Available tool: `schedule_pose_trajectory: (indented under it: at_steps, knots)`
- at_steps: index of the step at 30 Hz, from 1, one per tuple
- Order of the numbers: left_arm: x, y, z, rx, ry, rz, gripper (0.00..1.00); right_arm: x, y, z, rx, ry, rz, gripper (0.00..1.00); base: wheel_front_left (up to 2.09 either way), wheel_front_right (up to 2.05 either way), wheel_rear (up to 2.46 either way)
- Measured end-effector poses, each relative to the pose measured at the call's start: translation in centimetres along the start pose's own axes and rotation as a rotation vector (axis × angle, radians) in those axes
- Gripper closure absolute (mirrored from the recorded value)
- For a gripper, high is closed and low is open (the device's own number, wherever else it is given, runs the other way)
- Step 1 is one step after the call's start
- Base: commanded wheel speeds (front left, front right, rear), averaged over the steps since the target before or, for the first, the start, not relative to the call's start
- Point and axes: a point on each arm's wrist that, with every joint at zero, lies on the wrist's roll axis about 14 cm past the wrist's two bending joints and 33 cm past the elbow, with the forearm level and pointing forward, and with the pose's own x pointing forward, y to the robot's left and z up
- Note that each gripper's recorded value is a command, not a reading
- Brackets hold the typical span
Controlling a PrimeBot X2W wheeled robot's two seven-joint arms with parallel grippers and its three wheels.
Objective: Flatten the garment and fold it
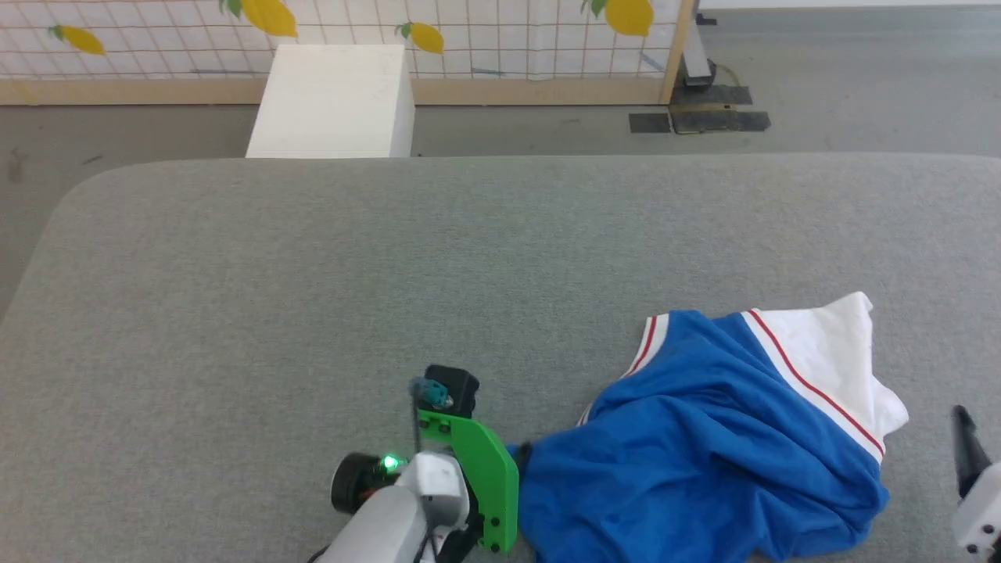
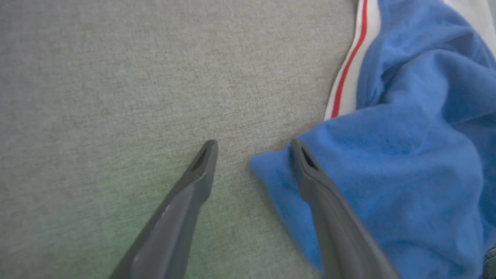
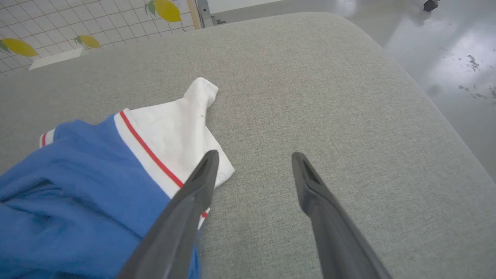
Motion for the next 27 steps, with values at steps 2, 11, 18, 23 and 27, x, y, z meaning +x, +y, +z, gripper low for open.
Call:
schedule_pose_trajectory:
  at_steps: [2, 11, 18, 23, 27]
  knots:
    - [0.4, -0.2, -1.5, 0.014, 0.088, 0.002, 0.00, 0.1, 0.4, -0.2, 0.003, 0.006, 0.008, 0.00, 0.00, 0.00, 0.00]
    - [0.8, -4.2, -3.5, -0.054, 0.195, -0.168, 1.00, 0.3, -0.5, -1.7, 0.023, 0.036, -0.023, 0.00, 0.00, 0.00, 0.00]
    - [0.5, -2.8, 0.8, -0.129, -0.031, -0.120, 1.00, 1.1, 0.8, -1.5, 0.025, 0.023, 0.007, 0.00, 0.00, 0.00, 0.00]
    - [-1.2, 0.5, 9.0, -0.160, -0.334, -0.040, 1.00, 1.6, 2.4, -1.1, 0.016, 0.014, 0.049, 0.00, 0.00, 0.00, 0.00]
    - [-4.6, 4.5, 15.8, -0.148, -0.579, 0.055, 1.00, 2.0, 3.6, -0.5, 0.006, 0.000, 0.077, 0.00, 0.00, 0.00, 0.00]
